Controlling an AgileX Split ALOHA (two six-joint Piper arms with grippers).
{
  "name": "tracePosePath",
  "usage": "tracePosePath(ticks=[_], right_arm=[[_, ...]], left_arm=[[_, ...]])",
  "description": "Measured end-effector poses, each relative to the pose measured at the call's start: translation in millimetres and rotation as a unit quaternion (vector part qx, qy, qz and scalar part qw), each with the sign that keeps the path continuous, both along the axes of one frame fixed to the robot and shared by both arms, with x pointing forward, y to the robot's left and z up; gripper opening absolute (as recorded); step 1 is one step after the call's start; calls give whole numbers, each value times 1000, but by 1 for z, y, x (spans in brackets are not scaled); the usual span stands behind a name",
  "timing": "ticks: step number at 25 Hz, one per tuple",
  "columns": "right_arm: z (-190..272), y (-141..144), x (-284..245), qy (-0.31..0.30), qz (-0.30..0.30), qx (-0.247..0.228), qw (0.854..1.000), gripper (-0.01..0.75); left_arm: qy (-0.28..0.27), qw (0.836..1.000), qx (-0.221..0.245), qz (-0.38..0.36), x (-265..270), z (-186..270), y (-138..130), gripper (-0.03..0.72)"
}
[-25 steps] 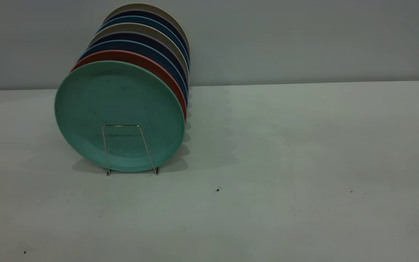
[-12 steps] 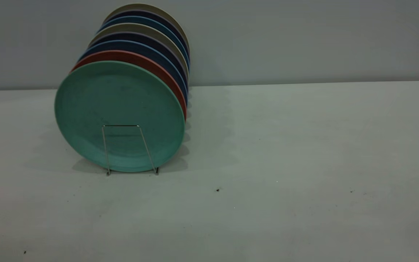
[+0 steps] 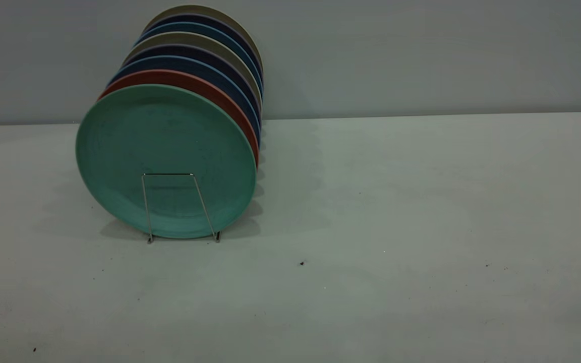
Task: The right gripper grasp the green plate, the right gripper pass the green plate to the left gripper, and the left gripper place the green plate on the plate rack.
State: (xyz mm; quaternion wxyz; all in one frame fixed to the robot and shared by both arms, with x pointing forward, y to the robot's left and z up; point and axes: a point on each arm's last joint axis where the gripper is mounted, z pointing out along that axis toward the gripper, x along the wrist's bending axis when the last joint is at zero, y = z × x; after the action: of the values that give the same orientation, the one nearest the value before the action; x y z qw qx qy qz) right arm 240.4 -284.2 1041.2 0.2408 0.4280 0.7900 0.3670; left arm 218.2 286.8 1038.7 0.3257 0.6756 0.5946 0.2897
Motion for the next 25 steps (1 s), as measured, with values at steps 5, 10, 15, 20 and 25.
tracePosePath(ticks=[5, 10, 15, 20, 25], right_arm=[[0, 0, 0, 0, -1, 0, 1000, 573], [0, 0, 0, 0, -1, -1, 1000, 573], [0, 0, 0, 0, -1, -1, 1000, 573], [0, 0, 0, 0, -1, -1, 1000, 573], [0, 0, 0, 0, -1, -1, 1000, 573]], left_arm=[[-7, 1000, 19, -1, 2, -1, 5, 503], [-8, 1000, 8, -2, 2, -1, 6, 503], [-5, 1000, 6, -8, 3, -4, 6, 503], [-3, 1000, 7, -11, 3, -5, 6, 503], [-1, 1000, 7, -11, 3, -6, 6, 503]])
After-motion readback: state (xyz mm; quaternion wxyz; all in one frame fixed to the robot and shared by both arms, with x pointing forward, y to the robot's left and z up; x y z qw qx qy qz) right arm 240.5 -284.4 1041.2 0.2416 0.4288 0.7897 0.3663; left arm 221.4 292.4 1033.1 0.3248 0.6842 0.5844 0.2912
